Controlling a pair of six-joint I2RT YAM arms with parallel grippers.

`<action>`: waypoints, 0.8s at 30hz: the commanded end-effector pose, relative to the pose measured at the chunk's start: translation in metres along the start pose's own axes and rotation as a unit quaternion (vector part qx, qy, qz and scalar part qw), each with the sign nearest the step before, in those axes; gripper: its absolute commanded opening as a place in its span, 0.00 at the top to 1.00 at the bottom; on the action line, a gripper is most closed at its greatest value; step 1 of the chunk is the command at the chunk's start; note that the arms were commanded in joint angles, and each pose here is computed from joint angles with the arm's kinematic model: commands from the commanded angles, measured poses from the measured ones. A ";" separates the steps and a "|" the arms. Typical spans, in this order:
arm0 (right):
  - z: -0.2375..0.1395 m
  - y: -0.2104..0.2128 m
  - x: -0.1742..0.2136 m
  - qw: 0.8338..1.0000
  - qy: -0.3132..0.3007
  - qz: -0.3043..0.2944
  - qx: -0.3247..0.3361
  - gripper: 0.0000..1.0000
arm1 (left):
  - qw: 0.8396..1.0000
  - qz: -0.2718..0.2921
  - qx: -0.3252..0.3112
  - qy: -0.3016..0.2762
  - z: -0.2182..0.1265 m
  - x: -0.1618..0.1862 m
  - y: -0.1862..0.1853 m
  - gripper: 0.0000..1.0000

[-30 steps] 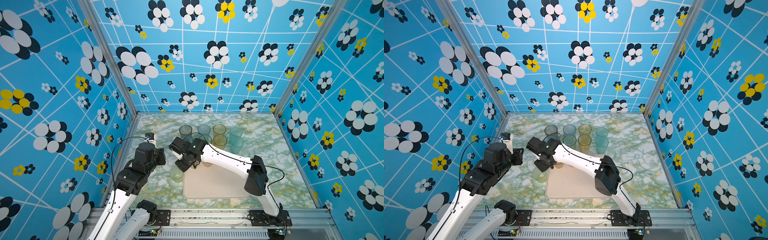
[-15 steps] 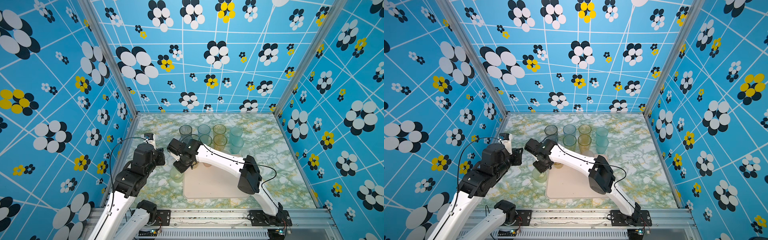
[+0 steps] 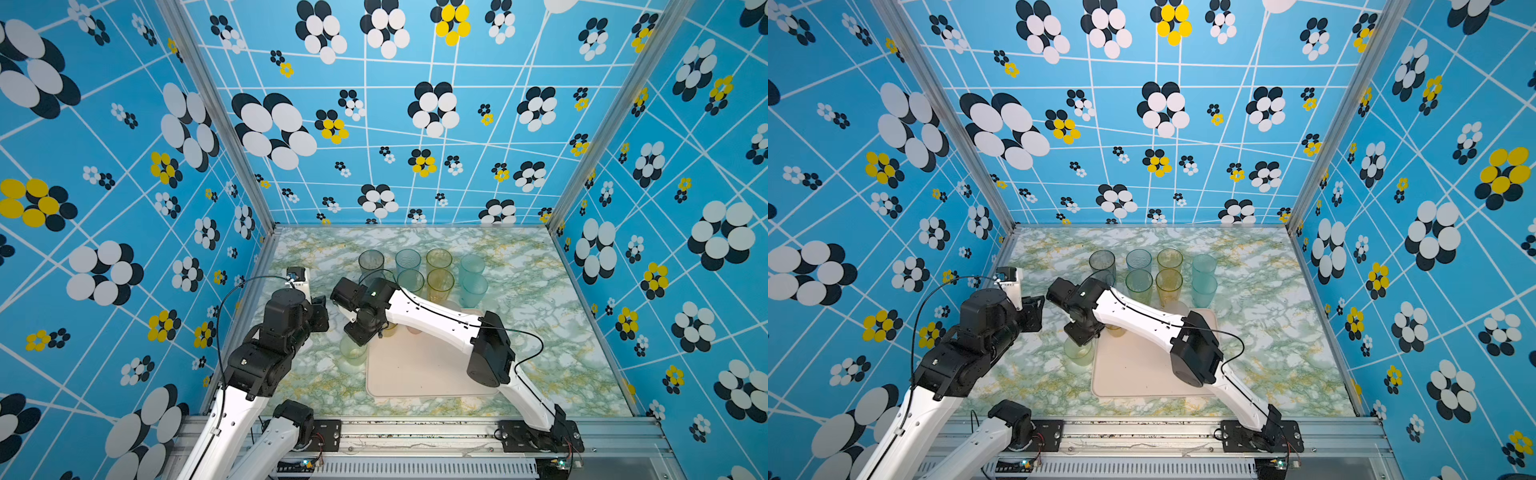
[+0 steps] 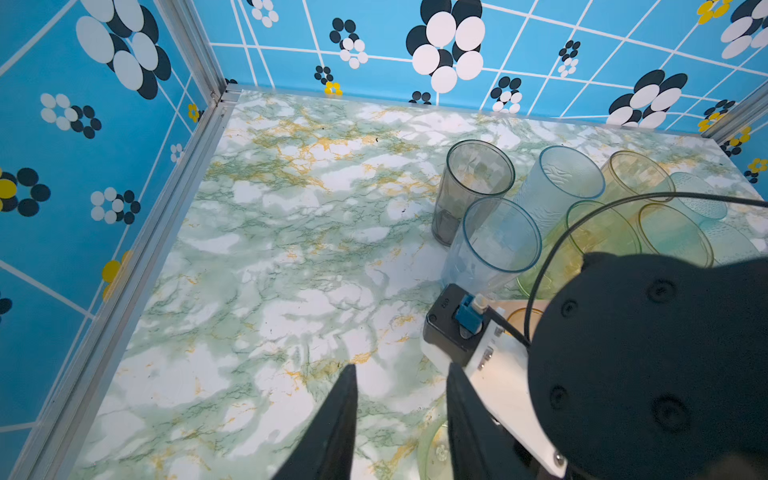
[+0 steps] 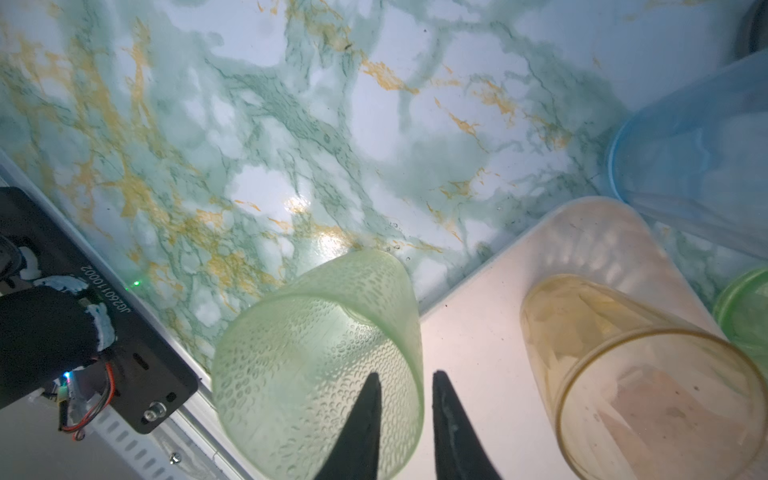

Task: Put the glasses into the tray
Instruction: 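Lower the right gripper and close it on the light green cup's rim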

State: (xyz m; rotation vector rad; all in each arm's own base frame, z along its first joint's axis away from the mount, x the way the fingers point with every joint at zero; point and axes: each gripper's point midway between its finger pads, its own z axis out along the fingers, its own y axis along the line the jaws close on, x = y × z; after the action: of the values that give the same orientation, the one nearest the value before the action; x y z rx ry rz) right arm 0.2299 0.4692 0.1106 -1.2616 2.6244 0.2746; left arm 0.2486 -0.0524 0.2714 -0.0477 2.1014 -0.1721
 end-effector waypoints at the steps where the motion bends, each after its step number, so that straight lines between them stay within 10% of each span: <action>1: 0.005 0.001 0.009 1.000 0.023 -0.008 0.004 0.76 | 1.000 0.006 -0.005 -0.021 -0.008 -0.011 0.002 0.63; 24: 0.009 -0.002 0.008 1.000 0.027 -0.005 0.014 0.95 | 1.000 0.011 -0.013 -0.016 -0.006 -0.004 0.007 0.62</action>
State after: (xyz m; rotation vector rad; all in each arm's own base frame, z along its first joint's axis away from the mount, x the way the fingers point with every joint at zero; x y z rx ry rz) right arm 0.2297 0.4672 0.1091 -1.2683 2.6407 0.2504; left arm 0.2460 -0.0483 0.2761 -0.0496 2.0798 -0.1557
